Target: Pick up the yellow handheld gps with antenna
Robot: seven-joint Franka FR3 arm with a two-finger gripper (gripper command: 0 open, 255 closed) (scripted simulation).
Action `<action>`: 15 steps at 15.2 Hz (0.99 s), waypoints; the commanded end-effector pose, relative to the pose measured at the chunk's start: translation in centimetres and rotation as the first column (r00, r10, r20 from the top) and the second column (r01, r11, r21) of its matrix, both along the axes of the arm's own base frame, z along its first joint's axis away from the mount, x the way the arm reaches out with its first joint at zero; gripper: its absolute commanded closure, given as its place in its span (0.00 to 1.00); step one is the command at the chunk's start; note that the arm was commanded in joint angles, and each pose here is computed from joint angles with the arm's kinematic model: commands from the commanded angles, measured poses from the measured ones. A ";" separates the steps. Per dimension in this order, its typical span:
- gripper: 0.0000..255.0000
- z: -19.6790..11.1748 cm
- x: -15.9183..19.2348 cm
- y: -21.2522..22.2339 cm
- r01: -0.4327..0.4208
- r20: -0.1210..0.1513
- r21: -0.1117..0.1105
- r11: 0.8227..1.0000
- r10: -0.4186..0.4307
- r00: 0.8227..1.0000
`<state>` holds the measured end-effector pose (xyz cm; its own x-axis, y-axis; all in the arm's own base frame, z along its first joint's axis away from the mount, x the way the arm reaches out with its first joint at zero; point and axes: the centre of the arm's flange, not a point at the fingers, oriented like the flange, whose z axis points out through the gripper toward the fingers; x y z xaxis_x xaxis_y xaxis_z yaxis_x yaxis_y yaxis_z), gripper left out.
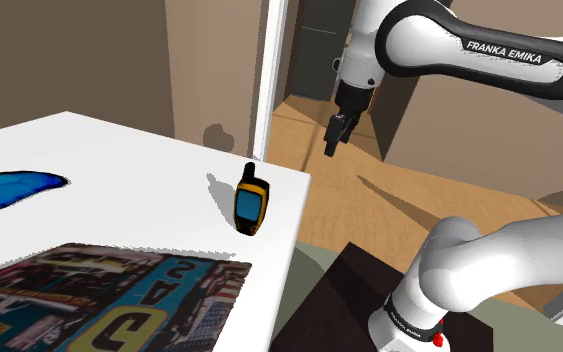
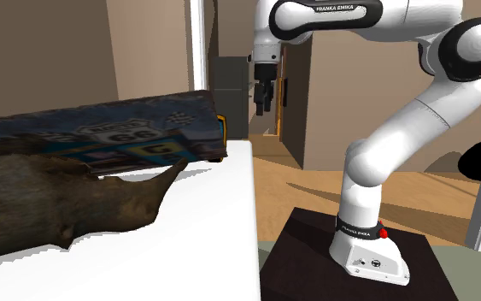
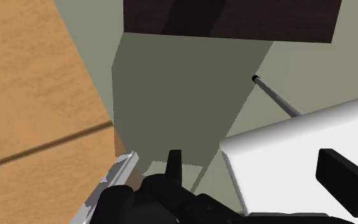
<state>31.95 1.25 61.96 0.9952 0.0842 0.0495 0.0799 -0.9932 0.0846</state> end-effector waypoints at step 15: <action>0.00 5.0 -1.1 20.4 0.565 0.116 -0.150 0.812 -0.553 0.825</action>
